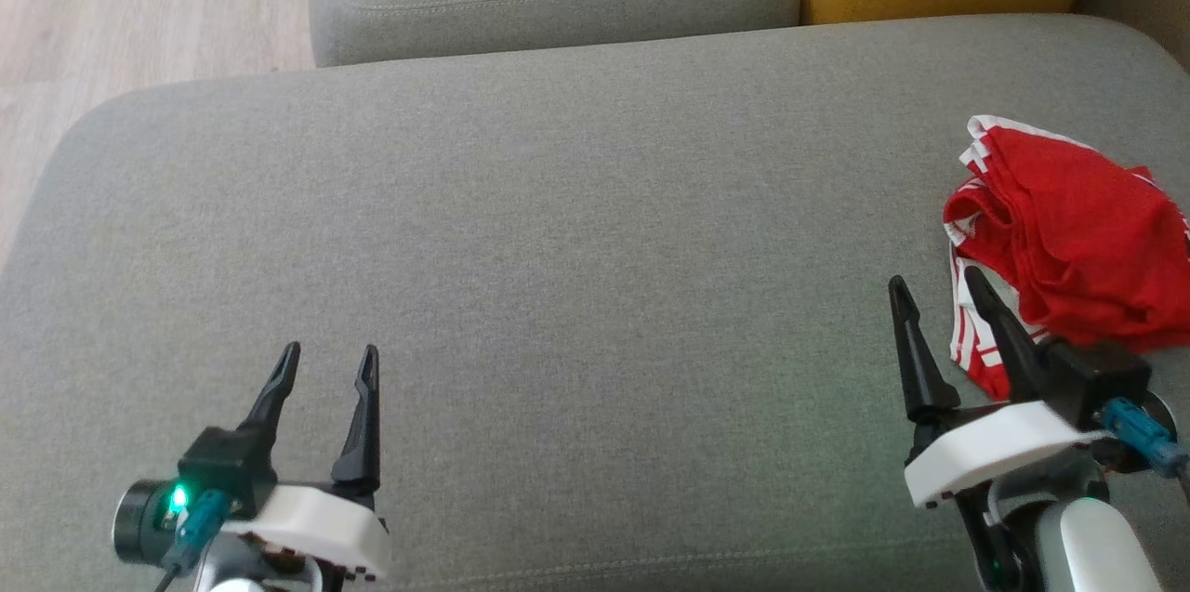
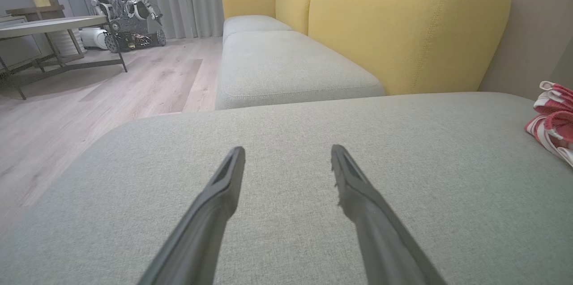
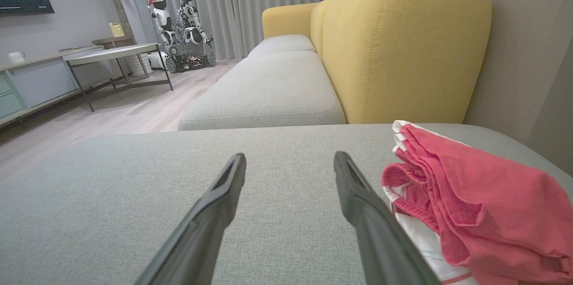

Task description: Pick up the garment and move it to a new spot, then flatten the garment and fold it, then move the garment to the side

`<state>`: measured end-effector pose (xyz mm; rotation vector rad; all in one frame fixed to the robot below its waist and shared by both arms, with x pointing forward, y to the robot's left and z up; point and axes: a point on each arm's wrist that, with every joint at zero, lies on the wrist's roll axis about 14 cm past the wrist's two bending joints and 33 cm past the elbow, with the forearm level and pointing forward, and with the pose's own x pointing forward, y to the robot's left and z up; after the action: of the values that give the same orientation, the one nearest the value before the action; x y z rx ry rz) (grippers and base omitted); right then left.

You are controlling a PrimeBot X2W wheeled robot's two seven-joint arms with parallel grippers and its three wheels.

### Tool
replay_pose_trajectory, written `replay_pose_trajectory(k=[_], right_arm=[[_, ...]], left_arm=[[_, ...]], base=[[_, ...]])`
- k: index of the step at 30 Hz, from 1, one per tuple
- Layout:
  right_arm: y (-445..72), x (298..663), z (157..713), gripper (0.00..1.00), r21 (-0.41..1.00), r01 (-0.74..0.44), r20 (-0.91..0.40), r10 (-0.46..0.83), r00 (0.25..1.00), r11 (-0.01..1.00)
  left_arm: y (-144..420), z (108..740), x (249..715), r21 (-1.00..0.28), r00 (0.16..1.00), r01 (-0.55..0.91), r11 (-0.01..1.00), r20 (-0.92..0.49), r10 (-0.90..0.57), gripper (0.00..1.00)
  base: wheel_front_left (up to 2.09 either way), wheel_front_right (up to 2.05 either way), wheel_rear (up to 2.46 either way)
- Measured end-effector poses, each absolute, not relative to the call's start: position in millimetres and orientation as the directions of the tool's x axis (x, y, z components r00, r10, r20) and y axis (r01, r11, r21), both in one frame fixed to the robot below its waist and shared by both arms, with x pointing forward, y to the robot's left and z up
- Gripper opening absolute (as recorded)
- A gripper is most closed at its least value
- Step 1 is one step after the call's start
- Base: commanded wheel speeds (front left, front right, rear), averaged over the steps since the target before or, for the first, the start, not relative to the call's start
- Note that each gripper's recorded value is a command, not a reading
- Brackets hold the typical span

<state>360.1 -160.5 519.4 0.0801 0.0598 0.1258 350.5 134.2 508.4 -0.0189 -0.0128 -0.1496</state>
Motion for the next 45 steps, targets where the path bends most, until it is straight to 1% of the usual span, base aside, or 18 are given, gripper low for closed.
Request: replay_pose_trajectory(k=[33,34,37,39,45], right_arm=[[-156.5,360.9,518.9,1.00,0.084,-0.135,-0.062,0.140,0.988,0.987],[-156.5,360.1,512.3,0.00,0.086,-0.133,-0.082,0.140,0.987,0.987],[-157.2,351.7,487.4,0.00,0.098,-0.122,-0.157,0.137,0.978,0.988],[-157.4,346.0,478.0,0.00,0.124,-0.115,-0.183,0.136,0.974,0.986],[-156.7,346.5,478.1,0.00,0.198,-0.105,-0.177,0.141,0.974,0.975]], left_arm=[[138.3,508.3,348.6,-0.013,0.991,0.132,0.991,0.013,-0.132,1.00],[137.9,501.9,347.4,-0.015,0.992,0.129,0.992,-0.006,-0.129,0.00],[136.3,478.9,338.1,-0.022,0.989,0.124,0.992,-0.078,-0.125,0.00],[136.2,470.6,332.7,-0.047,0.987,0.118,0.992,-0.107,-0.122,0.00],[140.0,467.3,333.3,-0.116,0.985,0.095,0.989,-0.130,-0.110,0.00]], base=[[0.00,0.00,0.00],[0.00,0.00,0.00],[0.00,0.00,0.00],[0.00,0.00,0.00],[0.00,0.00,0.00]])
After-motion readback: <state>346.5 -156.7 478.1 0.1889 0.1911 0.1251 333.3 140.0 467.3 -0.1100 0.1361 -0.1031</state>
